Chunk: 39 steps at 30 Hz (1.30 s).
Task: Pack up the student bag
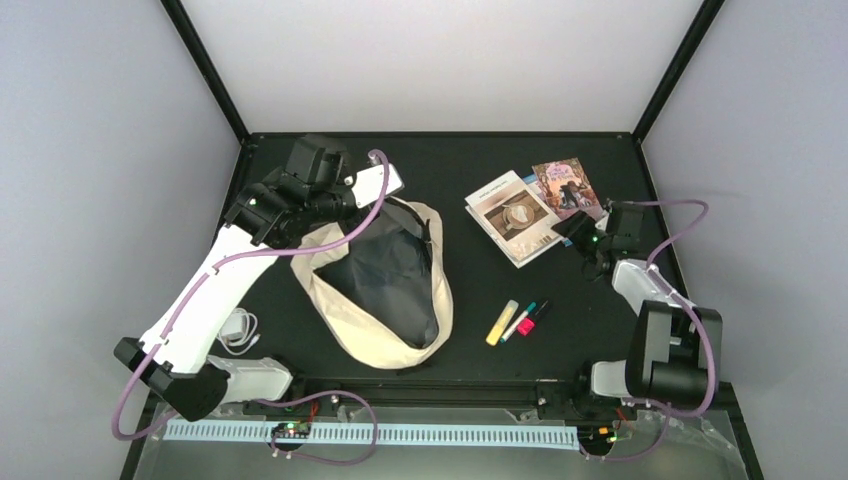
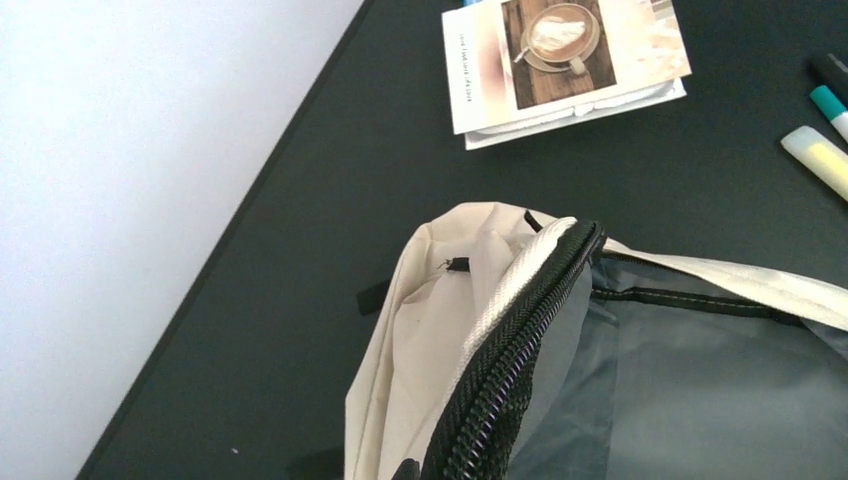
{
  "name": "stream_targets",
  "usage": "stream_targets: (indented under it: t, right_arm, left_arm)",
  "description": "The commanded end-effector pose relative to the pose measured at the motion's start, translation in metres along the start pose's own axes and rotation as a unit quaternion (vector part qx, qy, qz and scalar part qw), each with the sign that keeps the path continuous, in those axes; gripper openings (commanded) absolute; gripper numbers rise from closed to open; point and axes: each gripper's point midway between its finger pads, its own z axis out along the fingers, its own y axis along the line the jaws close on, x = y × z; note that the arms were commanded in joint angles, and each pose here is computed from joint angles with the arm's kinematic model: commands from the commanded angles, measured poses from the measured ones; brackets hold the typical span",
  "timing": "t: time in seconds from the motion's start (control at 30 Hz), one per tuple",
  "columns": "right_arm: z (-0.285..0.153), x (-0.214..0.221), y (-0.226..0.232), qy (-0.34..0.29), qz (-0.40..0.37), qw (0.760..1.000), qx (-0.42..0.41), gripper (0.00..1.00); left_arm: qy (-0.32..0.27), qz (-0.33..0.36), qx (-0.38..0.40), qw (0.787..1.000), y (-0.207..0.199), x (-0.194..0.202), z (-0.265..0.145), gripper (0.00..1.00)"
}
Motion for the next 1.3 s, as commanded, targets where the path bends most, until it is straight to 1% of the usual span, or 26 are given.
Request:
stream_targets:
  t: [0.0, 0.13, 0.4, 0.7, 0.77, 0.87, 1.03, 1.17, 1.27]
  right_arm:
    - [0.014, 0.017, 0.010, 0.031, 0.065, 0.995, -0.066, 0.72]
    - [0.029, 0.026, 0.003, 0.051, 0.086, 0.993, -0.066, 0.71]
    - [0.048, 0.023, 0.010, 0.058, 0.082, 0.992, -0.072, 0.70]
    - [0.061, 0.023, 0.016, 0.070, 0.081, 0.991, -0.080, 0.62]
    - [0.063, 0.023, 0.015, 0.072, 0.081, 0.991, -0.079, 0.58]
    - [0.066, 0.024, 0.013, 0.073, 0.080, 0.991, -0.075, 0.46]
    - [0.064, 0.024, 0.014, 0.072, 0.073, 0.992, -0.077, 0.20]
    - [0.062, 0.027, 0.015, 0.077, 0.065, 0.992, -0.082, 0.03]
    - [0.060, 0.029, 0.017, 0.083, 0.059, 0.991, -0.087, 0.01]
  left_arm:
    - [-0.029, -0.017, -0.001, 0.999, 0.002, -0.010, 0.000, 0.02]
    - [-0.026, -0.018, 0.003, 0.999, 0.000, -0.008, 0.002, 0.02]
    - [-0.021, -0.018, 0.009, 1.000, -0.002, -0.004, 0.005, 0.01]
    - [-0.018, -0.021, 0.014, 1.000, -0.002, -0.002, 0.009, 0.02]
    - [-0.016, -0.022, 0.015, 1.000, -0.003, -0.001, 0.010, 0.02]
    - [-0.015, -0.022, 0.014, 1.000, -0.002, 0.001, 0.010, 0.02]
    - [-0.015, -0.022, 0.013, 1.000, -0.002, 0.003, 0.011, 0.02]
    - [-0.013, -0.023, 0.015, 1.000, -0.004, 0.005, 0.013, 0.01]
    - [-0.011, -0.023, 0.014, 1.000, -0.003, 0.006, 0.014, 0.02]
